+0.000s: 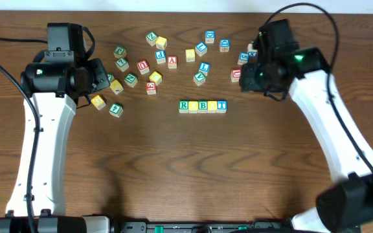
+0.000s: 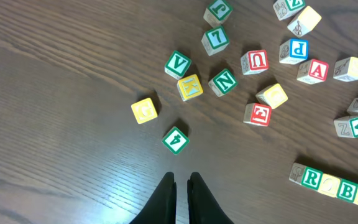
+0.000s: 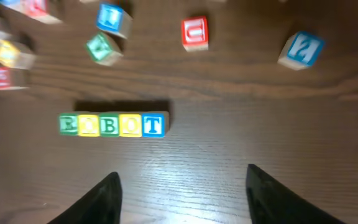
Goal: Spell out ROBOT
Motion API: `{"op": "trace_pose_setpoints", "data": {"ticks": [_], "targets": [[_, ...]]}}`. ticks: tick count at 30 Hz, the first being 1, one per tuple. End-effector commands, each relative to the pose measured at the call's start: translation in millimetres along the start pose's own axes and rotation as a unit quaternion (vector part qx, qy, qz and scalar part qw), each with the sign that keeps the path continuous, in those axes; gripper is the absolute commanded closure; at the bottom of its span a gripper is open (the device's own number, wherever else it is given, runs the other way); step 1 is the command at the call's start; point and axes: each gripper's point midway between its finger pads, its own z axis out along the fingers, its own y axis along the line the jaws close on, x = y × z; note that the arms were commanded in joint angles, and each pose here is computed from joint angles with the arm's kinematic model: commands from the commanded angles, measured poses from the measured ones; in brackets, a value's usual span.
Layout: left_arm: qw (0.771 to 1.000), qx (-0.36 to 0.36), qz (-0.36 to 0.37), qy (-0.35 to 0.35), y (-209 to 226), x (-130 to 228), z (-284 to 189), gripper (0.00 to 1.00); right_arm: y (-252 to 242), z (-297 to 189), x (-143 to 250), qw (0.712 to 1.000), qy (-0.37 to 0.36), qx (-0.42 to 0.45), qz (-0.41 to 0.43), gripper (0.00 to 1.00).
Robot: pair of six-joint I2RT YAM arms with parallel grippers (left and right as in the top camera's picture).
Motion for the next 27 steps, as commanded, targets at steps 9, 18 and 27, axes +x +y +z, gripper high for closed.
{"op": "trace_pose_setpoints", "data": {"ticks": [9,18,27], "targets": [[1.0,-0.012,0.012,0.013,6,7,-7,0.01,-7,-84,-7,0.995,-0.097,0.007,-0.008,0.02],[1.0,-0.012,0.012,0.014,6,7,-7,0.0,-10,-112,11,0.995,-0.102,0.005,-0.008,0.01],[1.0,-0.012,0.012,0.014,6,7,-7,0.0,-10,-113,11,0.995,-0.102,0.005,-0.009,0.01]]}}
